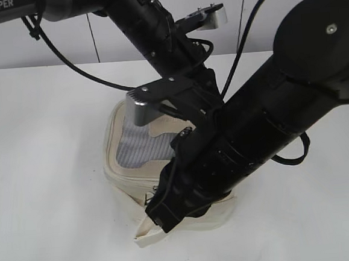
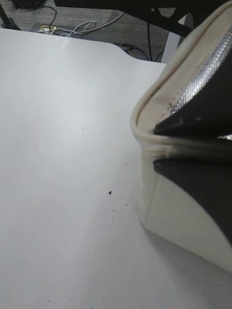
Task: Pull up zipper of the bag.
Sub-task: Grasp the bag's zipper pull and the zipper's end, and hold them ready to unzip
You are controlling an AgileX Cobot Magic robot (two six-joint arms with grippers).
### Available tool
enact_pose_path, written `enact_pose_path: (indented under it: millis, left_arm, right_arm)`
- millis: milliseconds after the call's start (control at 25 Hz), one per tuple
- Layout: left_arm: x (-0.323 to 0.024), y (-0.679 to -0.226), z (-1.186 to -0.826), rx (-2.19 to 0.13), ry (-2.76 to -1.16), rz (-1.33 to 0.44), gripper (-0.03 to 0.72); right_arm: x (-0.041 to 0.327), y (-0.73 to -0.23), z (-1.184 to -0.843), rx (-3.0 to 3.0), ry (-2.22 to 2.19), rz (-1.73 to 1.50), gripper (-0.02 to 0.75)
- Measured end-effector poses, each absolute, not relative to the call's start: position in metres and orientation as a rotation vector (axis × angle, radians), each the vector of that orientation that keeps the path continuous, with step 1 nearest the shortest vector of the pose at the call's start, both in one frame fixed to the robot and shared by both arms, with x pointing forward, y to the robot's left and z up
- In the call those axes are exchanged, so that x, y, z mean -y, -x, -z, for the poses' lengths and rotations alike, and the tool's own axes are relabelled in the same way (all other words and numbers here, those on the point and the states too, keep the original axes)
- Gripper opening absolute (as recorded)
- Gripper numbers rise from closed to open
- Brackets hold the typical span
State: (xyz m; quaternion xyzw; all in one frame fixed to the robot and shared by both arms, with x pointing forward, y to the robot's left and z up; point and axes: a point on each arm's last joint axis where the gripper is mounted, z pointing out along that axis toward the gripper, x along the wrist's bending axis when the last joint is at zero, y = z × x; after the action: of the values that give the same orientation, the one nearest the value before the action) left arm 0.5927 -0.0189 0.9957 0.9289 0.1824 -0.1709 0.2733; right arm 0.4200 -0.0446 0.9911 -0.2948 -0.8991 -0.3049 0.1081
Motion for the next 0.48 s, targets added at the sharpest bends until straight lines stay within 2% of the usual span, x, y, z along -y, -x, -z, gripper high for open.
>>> enact_pose_path:
  millis: [120, 200, 280, 480]
  left_arm:
    - [0.019, -0.593, -0.996, -0.491, -2.5, 0.459, 0.095]
    - [0.019, -0.593, -0.996, -0.494, -2.496, 0.452, 0.094]
    - [0.019, -0.594, -0.996, -0.502, -2.492, 0.439, 0.094]
    - [0.019, -0.595, -0.995, -0.524, -2.49, 0.438, 0.093]
  right_arm:
    - [0.045, -0.42, -0.991, 2.627, 0.9, 0.89, 0.014]
    - [0.046, -0.418, -0.997, 2.606, 0.95, 0.891, 0.055]
    - [0.049, -0.414, -1.005, 2.607, 0.982, 0.884, 0.132]
    - [0.068, -0.412, -1.027, 2.688, 1.114, 0.872, 0.429]
